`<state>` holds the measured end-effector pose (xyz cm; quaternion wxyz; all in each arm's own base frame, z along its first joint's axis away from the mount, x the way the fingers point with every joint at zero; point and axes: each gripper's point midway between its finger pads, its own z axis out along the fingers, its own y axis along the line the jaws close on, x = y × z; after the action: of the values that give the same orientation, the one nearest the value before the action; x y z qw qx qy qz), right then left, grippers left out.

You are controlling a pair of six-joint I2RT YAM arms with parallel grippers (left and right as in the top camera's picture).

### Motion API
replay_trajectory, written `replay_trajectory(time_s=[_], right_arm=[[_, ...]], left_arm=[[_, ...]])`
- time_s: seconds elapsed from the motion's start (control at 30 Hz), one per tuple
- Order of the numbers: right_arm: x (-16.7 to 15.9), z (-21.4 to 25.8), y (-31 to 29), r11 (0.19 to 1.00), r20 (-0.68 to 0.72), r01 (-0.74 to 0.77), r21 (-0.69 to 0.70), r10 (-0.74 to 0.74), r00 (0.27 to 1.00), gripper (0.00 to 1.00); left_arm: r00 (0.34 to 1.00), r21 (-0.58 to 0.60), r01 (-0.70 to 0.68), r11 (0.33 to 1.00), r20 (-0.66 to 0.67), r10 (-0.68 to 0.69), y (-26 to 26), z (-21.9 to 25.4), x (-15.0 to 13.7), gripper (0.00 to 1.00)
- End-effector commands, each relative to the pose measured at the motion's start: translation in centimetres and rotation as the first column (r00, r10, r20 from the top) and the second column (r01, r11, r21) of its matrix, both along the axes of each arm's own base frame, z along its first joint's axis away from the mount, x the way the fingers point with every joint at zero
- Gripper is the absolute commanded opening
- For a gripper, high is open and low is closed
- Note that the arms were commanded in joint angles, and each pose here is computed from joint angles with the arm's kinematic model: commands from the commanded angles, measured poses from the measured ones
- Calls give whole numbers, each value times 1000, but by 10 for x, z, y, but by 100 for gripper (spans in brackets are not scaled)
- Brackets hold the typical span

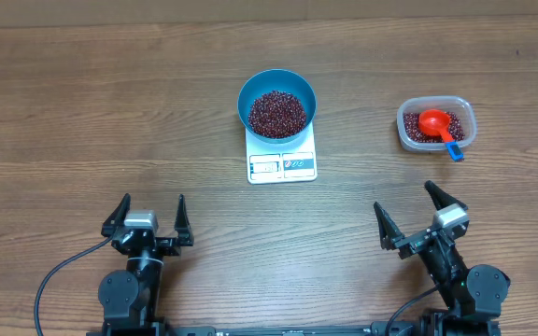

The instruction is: Scoop item into bowl and weigh 150g on scale

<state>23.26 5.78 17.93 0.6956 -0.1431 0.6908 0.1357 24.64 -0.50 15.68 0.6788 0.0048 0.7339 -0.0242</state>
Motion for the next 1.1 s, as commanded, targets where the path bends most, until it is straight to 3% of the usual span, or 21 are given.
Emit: replay_trajectory(time_s=[0.0, 1.07], right_arm=[[0, -2, 1, 1000, 2, -7, -3, 7, 1000, 100], [2, -2, -4, 1000, 4, 27, -5, -27, 1000, 100]], left_arm=[[1000, -10, -11, 1000, 5, 11, 2, 0, 0, 100], [1000, -10, -11, 1000, 5, 11, 2, 0, 0, 100]])
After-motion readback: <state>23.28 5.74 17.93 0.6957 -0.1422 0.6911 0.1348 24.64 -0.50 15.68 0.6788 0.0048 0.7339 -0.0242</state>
